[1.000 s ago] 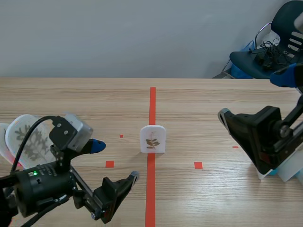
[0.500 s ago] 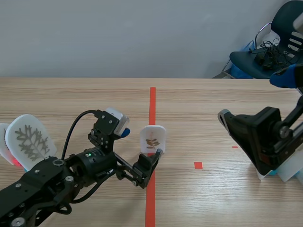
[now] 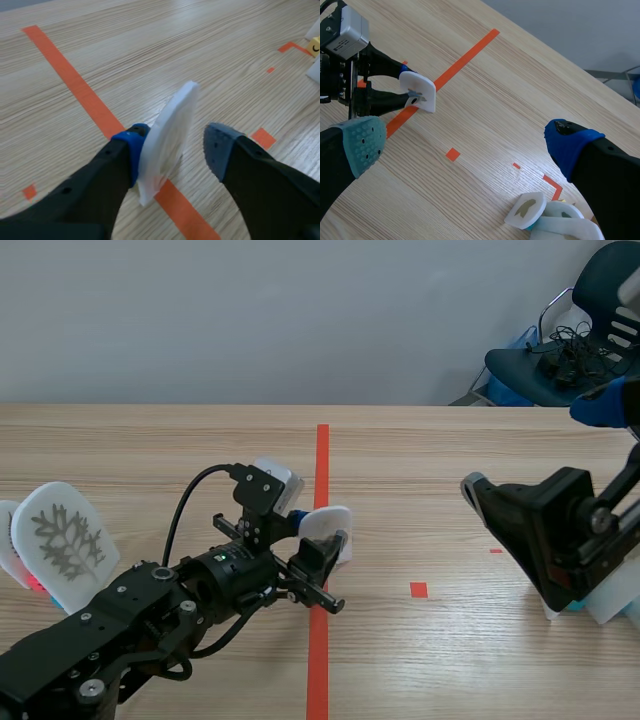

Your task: Do the leaf sorting experiment

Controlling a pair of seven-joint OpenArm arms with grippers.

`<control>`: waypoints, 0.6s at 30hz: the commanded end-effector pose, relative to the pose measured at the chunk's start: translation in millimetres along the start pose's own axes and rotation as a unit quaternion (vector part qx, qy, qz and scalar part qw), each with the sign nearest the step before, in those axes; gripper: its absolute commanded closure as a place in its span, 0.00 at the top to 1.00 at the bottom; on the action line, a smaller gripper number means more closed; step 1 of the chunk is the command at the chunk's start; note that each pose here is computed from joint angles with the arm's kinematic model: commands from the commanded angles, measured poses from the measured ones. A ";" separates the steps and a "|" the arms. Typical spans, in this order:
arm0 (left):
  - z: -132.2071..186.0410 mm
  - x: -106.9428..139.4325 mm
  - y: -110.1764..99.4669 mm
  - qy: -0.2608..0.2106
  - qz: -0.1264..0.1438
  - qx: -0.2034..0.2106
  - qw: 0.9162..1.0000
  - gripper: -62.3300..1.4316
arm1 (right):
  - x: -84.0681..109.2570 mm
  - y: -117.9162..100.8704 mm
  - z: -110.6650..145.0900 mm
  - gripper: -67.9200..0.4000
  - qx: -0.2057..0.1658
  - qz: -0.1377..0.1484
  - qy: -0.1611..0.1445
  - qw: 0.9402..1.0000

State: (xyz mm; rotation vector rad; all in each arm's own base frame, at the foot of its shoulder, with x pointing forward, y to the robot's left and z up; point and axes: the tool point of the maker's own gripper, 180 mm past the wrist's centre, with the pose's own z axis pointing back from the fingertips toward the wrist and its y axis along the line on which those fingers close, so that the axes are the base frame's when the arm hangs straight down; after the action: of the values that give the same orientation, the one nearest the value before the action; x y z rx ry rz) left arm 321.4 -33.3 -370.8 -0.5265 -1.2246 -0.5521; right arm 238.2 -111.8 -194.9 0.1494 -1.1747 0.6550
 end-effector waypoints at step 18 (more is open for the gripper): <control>37.6 45.3 -8.5 -0.026 0.035 -0.025 0.999 0.13 | 0.3 -6.1 0.2 1.00 -0.010 0.004 0.003 1.000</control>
State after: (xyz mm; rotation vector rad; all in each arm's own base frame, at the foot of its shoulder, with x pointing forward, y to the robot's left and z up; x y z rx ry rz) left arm 299.4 -28.5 -327.1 -0.6367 -1.2052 -0.5201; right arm 237.2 -113.9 -199.2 0.1382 -1.1491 0.6563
